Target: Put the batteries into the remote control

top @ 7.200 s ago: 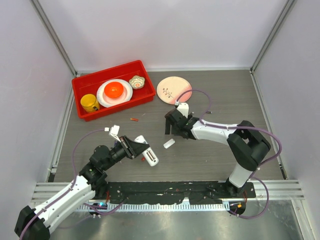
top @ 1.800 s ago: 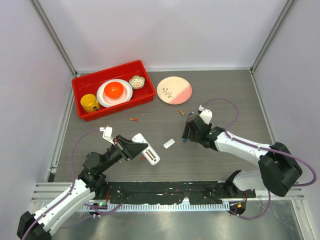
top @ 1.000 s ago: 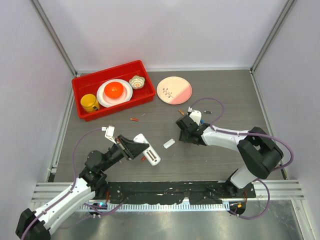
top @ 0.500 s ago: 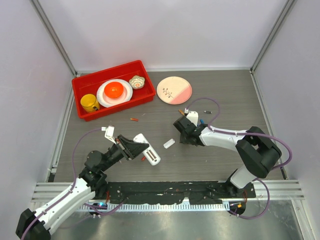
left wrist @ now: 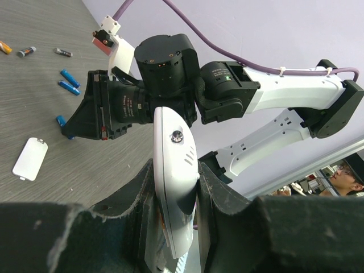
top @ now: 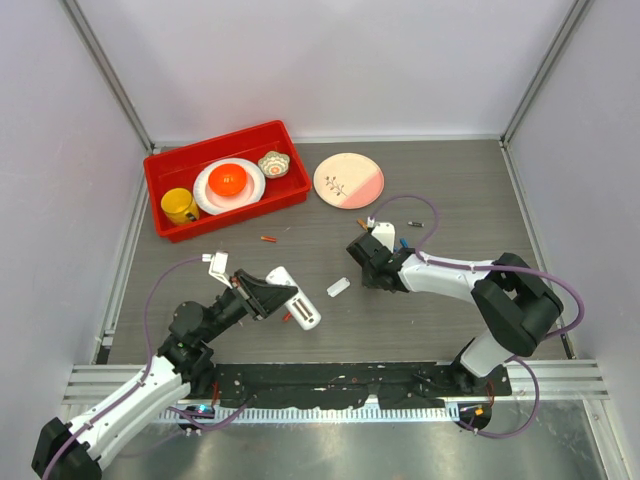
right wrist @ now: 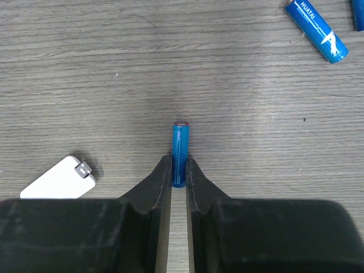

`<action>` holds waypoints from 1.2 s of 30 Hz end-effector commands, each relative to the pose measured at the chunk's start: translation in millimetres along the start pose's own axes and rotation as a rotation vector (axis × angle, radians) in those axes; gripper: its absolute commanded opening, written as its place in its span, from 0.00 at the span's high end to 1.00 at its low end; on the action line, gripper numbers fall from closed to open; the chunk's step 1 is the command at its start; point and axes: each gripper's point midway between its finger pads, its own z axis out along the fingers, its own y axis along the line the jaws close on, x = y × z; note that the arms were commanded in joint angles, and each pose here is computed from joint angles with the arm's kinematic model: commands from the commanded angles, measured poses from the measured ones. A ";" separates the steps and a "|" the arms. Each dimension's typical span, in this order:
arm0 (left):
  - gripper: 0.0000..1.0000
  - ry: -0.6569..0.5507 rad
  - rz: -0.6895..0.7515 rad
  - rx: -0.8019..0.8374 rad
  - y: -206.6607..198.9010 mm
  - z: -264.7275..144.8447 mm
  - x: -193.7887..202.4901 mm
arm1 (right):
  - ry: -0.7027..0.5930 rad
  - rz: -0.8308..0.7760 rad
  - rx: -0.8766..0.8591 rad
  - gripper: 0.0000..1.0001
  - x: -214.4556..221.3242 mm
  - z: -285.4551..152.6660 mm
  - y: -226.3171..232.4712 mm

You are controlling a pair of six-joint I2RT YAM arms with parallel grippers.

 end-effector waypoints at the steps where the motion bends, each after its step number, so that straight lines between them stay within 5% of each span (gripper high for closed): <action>1: 1.00 0.021 0.003 -0.040 27.6 -9.7 19.5 | 0.011 -0.030 0.042 0.83 3.1 0.1 -6.6; 5: 1.00 0.020 0.002 -0.044 28.3 -9.4 19.2 | 0.026 -0.035 0.034 0.87 5.9 1.3 -4.7; 7: 1.00 0.017 -0.001 -0.051 29.7 -9.2 18.9 | 0.037 -0.034 0.032 0.99 7.3 1.8 -4.4; 11: 1.00 -0.009 -0.003 -0.069 30.2 -5.1 11.8 | 0.043 -0.029 -0.034 0.99 -1.7 -17.1 5.7; 21: 1.00 -0.069 -0.024 -0.032 14.6 31.8 -15.7 | -0.037 -0.166 -0.378 0.99 -64.1 -157.7 35.7; 27: 1.00 -0.045 -0.060 0.041 7.4 50.0 -13.9 | 0.025 -0.336 -0.505 0.99 -50.6 -210.8 44.4; 36: 1.00 -0.008 -0.099 0.170 -10.0 61.8 -9.0 | 0.153 -0.447 -0.656 0.99 -7.0 -229.7 77.1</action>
